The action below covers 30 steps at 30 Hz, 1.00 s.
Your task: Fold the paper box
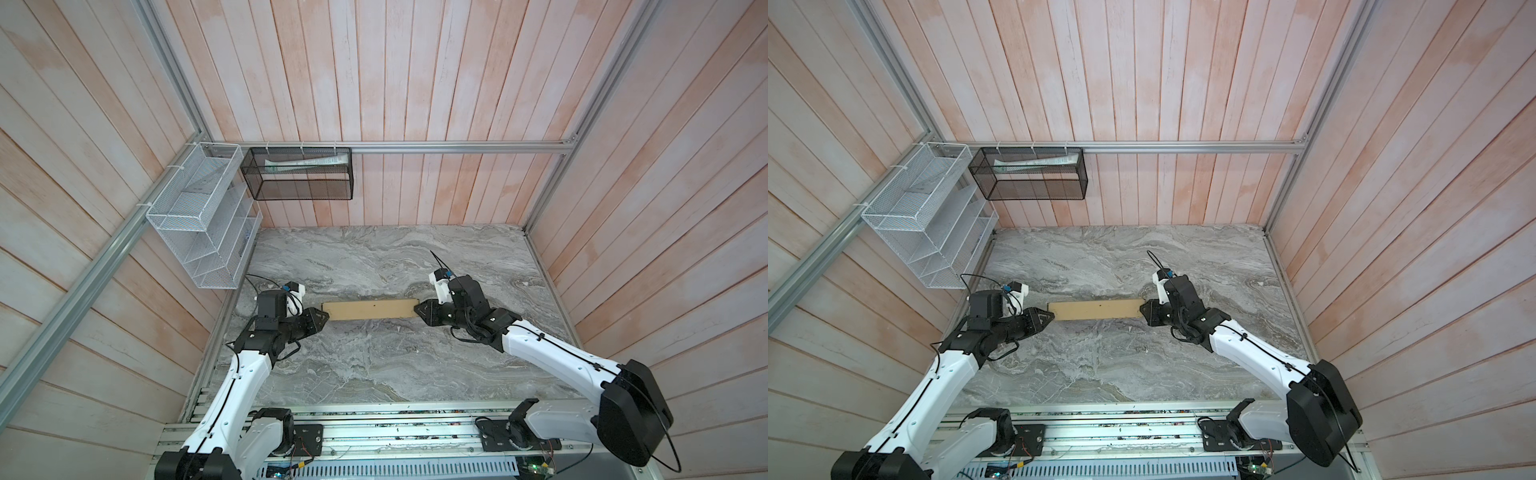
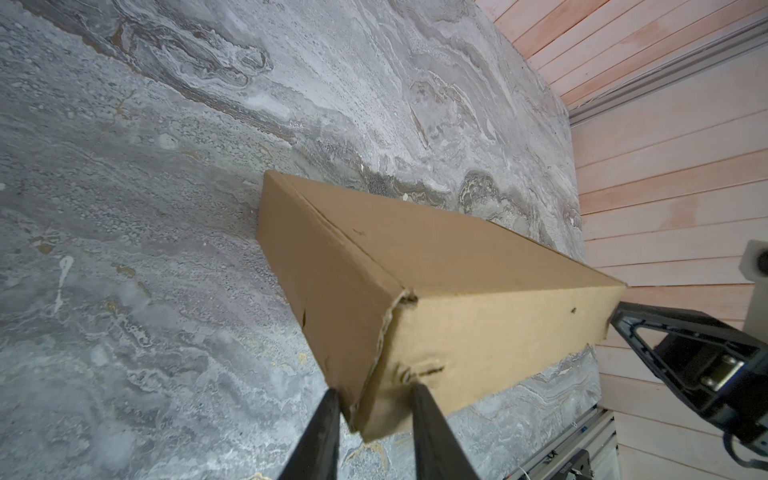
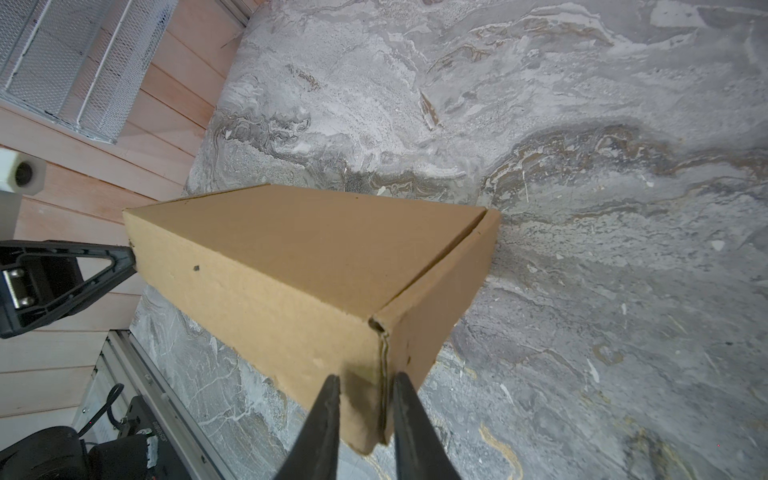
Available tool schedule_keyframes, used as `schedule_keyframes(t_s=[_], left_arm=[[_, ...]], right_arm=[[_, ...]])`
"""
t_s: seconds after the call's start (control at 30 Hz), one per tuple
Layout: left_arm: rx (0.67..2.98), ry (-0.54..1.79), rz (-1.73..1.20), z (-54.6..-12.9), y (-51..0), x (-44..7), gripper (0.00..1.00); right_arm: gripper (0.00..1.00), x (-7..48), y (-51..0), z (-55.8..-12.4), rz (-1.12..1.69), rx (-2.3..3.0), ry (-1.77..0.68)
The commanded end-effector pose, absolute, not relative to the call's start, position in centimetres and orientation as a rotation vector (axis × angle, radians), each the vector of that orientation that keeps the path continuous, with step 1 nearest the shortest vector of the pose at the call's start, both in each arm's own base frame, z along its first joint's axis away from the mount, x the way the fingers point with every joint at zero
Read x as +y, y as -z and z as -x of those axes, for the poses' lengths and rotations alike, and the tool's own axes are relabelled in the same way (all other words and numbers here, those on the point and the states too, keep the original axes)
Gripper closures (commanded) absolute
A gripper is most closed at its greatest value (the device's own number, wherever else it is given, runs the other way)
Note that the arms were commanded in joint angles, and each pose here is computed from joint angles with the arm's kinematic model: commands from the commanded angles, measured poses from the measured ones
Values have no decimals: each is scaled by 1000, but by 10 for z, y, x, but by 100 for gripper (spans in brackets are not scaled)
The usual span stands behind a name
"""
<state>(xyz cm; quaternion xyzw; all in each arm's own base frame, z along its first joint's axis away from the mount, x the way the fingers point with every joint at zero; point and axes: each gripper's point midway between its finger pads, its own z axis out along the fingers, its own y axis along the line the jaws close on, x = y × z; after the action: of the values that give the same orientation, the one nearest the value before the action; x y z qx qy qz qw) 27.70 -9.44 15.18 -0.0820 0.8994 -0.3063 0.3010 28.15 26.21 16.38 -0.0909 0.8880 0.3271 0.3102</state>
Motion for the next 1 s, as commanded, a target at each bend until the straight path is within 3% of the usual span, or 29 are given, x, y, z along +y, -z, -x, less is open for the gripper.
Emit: schedule_keyframes(t_s=[0.0,0.4,0.83,0.97], left_arm=[[2399,799,233,-274,-148,-93,68],[2411,818,264,-272,-141,-94,67],[2400,777,304,-272,-144,-88,54],[2385,743,310,-278,-147,-83,46]], right_arm=[[76,265,-165,-279,253,2338,-872],[76,260,-168,-278,248,2340,-851],[75,260,-173,-280,258,2331,-838],[75,256,-175,-282,259,2317,-820]])
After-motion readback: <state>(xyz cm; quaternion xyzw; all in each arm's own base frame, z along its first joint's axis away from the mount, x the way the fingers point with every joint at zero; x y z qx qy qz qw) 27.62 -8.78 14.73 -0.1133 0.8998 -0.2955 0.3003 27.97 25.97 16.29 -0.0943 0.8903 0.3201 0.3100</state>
